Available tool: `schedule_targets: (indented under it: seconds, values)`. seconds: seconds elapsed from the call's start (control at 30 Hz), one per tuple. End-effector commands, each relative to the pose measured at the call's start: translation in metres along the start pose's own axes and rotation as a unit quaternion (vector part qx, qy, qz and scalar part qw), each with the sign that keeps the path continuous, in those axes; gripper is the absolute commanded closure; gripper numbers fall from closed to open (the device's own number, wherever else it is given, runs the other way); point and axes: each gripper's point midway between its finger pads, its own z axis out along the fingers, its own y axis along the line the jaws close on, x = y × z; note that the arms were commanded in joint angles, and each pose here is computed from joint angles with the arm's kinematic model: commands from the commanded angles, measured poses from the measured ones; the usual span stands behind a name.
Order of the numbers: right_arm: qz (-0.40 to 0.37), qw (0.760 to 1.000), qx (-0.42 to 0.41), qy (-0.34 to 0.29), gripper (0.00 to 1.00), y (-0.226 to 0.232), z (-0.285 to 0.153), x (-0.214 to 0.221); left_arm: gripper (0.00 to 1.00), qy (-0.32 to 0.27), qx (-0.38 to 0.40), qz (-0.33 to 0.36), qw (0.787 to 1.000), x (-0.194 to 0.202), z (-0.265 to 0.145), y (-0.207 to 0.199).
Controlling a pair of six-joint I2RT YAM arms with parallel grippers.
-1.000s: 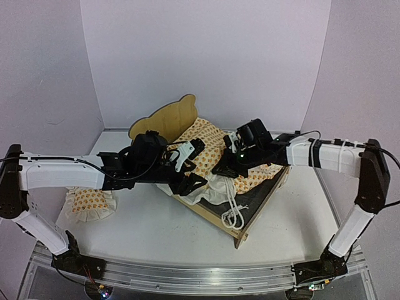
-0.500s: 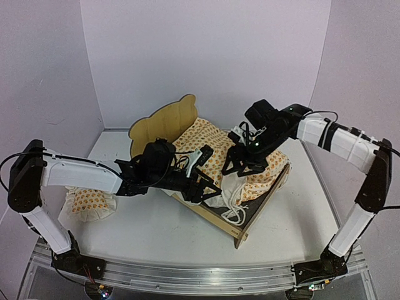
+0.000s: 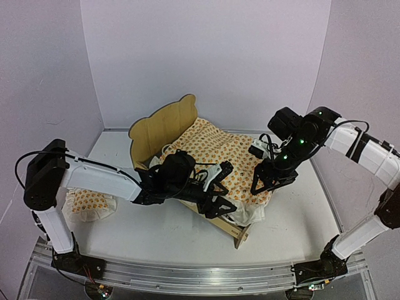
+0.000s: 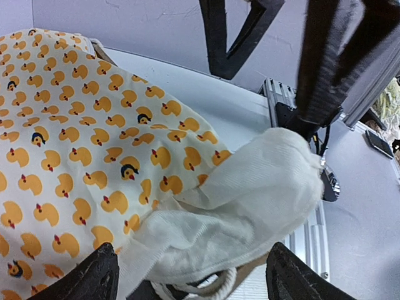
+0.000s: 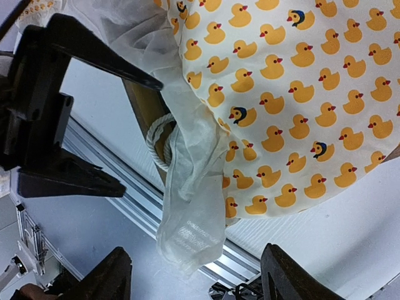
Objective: Set up the pet bed
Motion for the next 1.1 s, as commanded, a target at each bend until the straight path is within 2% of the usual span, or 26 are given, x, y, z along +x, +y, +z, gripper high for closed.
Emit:
schedule_targets:
  seconds: [0.0,0.1,0.2,0.23,0.27,0.37,0.4,0.5,0.53,0.57,0.67,0.73,0.8,0.9,1.07]
  values:
    - [0.0,0.999,-0.006,-0.033,0.27,0.004,-0.002,-0.016,0.19,-0.029,0.006,0.051,0.998,-0.029,0.024,0.008]
    - [0.002,0.999,-0.007,-0.039,0.27,0.005,-0.006,-0.015,0.19,-0.017,-0.005,0.089,0.996,-0.019,0.036,0.015]
    - [0.002,0.999,-0.005,-0.043,0.27,0.003,-0.009,-0.007,0.21,-0.001,-0.076,0.123,0.989,-0.009,0.039,0.041]
    - [0.002,0.999,-0.003,-0.046,0.27,0.002,-0.01,-0.004,0.24,0.006,-0.105,0.14,0.985,-0.006,0.039,0.05]
    - [0.003,0.999,-0.001,-0.045,0.27,0.0,-0.01,0.001,0.33,0.012,-0.136,0.15,0.979,-0.004,0.038,0.061]
    - [0.0,0.999,0.001,-0.041,0.28,-0.004,-0.008,0.009,0.48,0.022,-0.231,0.179,0.956,-0.01,0.026,0.092]
    - [-0.001,0.999,0.004,-0.038,0.28,-0.006,-0.006,0.012,0.57,0.021,-0.257,0.184,0.948,-0.016,0.02,0.101]
    - [-0.019,0.999,-0.006,-0.026,0.36,-0.005,0.0,0.02,0.87,0.004,-0.31,0.173,0.935,-0.038,-0.001,0.123]
    - [-0.028,0.999,-0.02,-0.027,0.4,-0.002,0.004,0.019,0.94,-0.003,-0.316,0.162,0.935,-0.044,-0.008,0.129]
    - [-0.033,0.999,-0.035,-0.027,0.45,0.002,0.008,0.018,0.97,-0.014,-0.314,0.15,0.937,-0.051,-0.015,0.132]
    - [-0.038,0.996,-0.081,-0.021,0.58,0.016,0.022,0.009,1.0,-0.055,-0.28,0.082,0.955,-0.069,-0.036,0.145]
    - [-0.037,0.996,-0.084,-0.011,0.58,0.018,0.031,0.001,1.0,-0.076,-0.248,0.032,0.965,-0.077,-0.045,0.153]
    - [-0.036,0.996,-0.081,-0.012,0.53,0.017,0.041,-0.008,1.0,-0.089,-0.25,-0.003,0.964,-0.081,-0.054,0.166]
    - [-0.028,0.997,-0.067,-0.019,0.51,0.011,0.055,-0.025,1.0,-0.094,-0.261,-0.04,0.96,-0.081,-0.062,0.195]
    - [-0.018,0.998,-0.052,0.009,0.55,0.004,0.074,-0.029,0.99,-0.074,-0.27,-0.074,0.957,-0.068,-0.062,0.236]
